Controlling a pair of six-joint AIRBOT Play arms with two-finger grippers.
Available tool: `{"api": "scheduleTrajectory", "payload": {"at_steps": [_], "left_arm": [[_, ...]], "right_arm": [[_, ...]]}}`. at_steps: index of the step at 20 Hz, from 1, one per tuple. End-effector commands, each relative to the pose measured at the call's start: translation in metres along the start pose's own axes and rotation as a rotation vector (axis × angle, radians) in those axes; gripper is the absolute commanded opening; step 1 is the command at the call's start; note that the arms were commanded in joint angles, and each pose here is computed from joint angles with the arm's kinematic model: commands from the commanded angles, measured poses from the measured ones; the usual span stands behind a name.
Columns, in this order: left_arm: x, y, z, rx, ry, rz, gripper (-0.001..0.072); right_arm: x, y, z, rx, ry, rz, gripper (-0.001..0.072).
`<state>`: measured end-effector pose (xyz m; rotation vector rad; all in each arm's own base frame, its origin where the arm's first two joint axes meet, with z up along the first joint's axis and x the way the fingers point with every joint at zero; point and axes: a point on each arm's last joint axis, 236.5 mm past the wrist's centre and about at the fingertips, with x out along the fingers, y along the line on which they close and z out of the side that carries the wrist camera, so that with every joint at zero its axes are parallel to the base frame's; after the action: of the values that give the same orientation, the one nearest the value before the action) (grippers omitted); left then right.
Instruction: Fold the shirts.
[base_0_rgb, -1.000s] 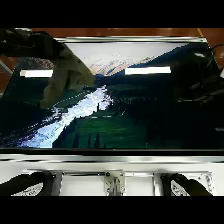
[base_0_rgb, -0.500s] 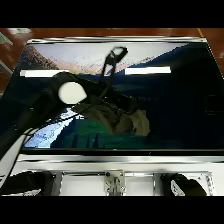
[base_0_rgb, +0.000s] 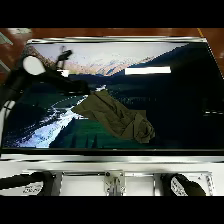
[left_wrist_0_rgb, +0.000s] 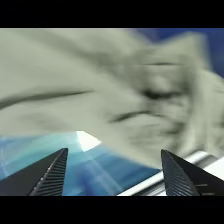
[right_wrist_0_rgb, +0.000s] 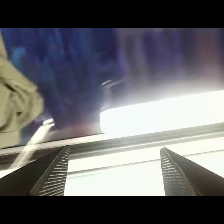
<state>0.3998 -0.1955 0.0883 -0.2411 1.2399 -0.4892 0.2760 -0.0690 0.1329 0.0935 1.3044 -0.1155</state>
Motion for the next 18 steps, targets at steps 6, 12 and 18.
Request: {"api": "scheduleTrajectory", "payload": {"at_steps": [6,12,18], "left_arm": [[0.025,0.173,-0.039,-0.58,0.006,-0.03,0.0705],[0.1,0.173,-0.066,-0.598,0.166,-0.051,0.0705],[0.132,0.163,-0.059,-0.635,0.156,-0.112,0.06]], "right_arm": [[0.096,0.04,-0.025,0.19,0.139,0.337,0.0679],[0.136,0.067,-0.02,0.112,0.182,0.339,0.0679],[0.156,0.098,-0.028,0.027,0.258,0.355,0.0679]]}}
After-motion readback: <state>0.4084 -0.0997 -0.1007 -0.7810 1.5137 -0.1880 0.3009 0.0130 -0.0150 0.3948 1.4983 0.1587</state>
